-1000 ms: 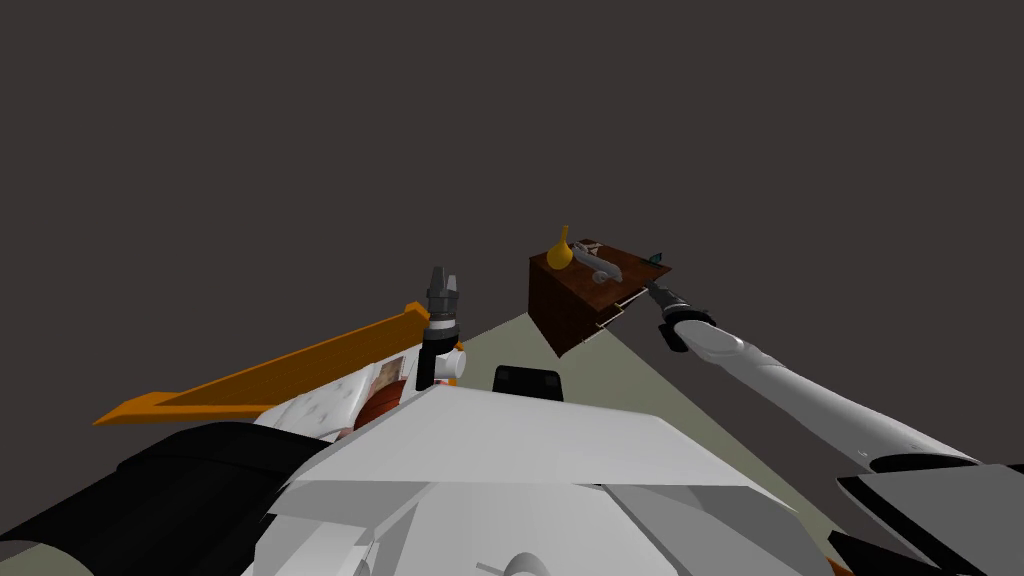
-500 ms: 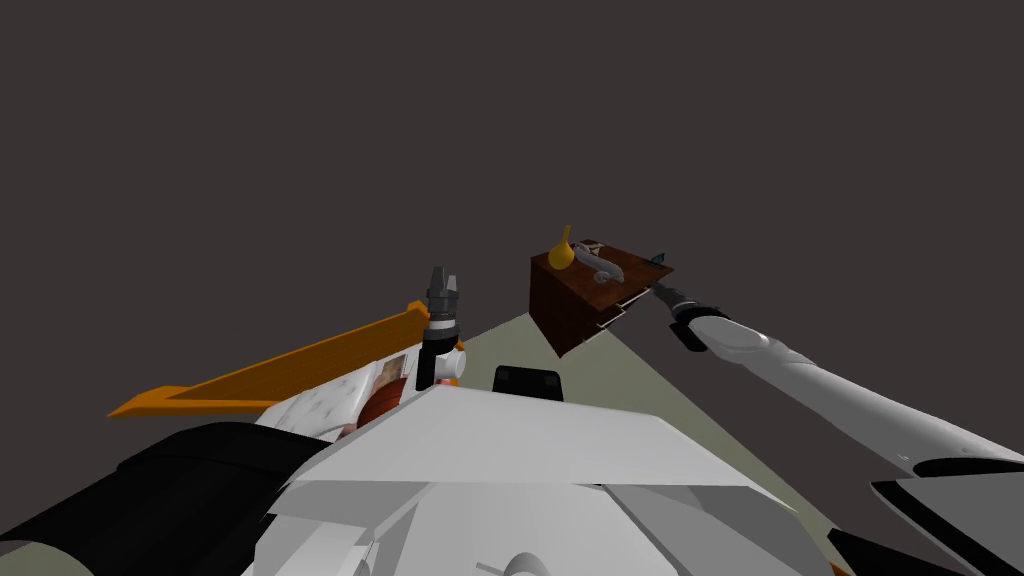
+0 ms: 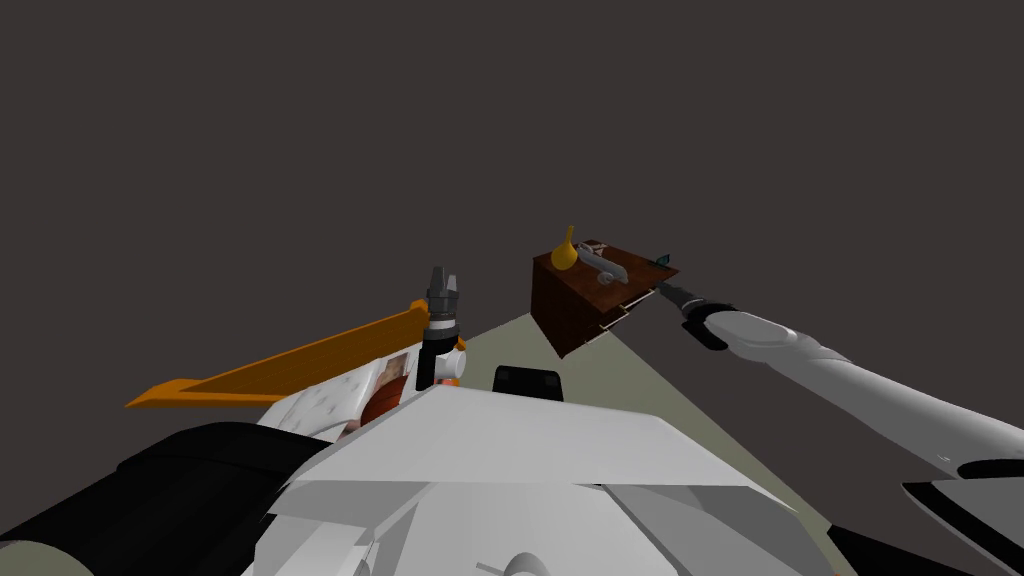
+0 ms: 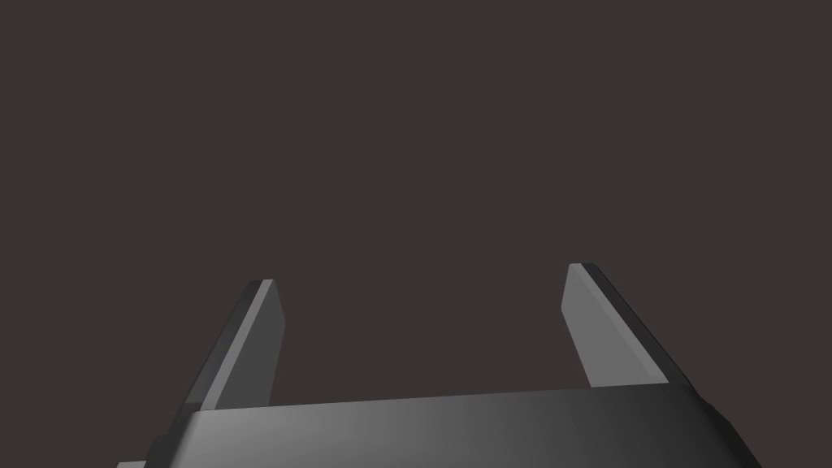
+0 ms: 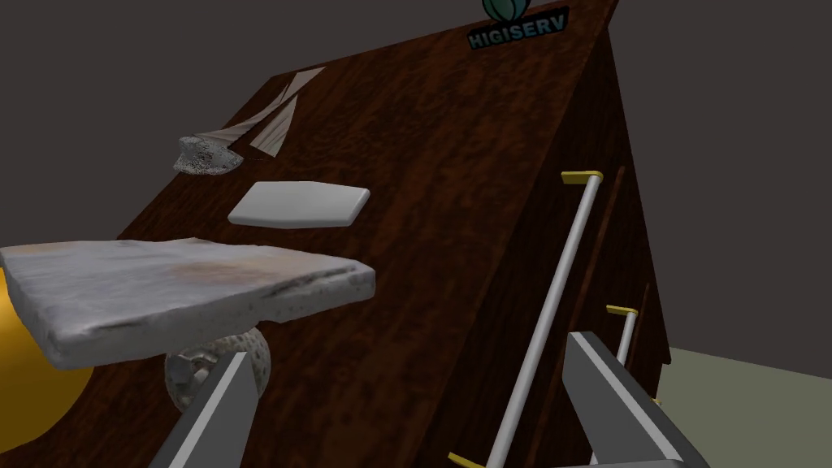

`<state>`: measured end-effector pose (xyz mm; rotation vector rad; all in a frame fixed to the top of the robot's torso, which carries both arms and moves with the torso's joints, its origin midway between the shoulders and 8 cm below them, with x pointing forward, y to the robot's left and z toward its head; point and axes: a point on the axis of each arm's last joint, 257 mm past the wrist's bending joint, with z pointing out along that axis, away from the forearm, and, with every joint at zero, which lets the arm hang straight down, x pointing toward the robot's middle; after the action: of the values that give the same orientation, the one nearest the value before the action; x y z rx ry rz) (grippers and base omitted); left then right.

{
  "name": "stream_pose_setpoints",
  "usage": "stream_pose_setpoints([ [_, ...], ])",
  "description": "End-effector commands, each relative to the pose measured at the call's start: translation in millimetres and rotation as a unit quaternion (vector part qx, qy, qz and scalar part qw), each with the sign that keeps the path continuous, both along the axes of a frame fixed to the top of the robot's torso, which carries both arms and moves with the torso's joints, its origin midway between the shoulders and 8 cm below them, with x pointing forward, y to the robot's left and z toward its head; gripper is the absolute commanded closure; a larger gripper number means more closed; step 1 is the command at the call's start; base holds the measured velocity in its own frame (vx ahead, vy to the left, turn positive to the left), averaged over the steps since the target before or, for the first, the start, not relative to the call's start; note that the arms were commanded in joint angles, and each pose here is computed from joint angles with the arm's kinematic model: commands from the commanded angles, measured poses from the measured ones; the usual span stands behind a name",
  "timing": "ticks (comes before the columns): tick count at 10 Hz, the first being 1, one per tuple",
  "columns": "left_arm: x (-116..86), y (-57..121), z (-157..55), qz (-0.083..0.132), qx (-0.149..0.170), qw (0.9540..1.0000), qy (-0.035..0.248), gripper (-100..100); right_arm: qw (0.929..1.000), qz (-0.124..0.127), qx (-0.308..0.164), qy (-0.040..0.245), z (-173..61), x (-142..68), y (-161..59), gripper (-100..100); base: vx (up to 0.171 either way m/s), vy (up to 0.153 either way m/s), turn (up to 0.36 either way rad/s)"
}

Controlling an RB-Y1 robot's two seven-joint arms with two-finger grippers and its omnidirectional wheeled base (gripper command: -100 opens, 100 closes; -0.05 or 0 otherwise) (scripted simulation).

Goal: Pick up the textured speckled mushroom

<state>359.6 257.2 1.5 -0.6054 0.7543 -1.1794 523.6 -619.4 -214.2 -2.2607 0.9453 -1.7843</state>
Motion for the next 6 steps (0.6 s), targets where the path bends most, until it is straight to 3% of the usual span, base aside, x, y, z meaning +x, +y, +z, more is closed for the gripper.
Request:
stream_pose_setpoints([
  [1,0,0.0,0,0.0,0.0,1.0,0.0,0,0.9999,0.006,0.01,0.012,-3,-2,0,-100,0.008,0.008,0.026],
  [6,0,0.0,0,0.0,0.0,1.0,0.0,0,0.9977,0.007,0.054,0.041,-2,-7,-10,-100,0.013,0.014,0.047],
])
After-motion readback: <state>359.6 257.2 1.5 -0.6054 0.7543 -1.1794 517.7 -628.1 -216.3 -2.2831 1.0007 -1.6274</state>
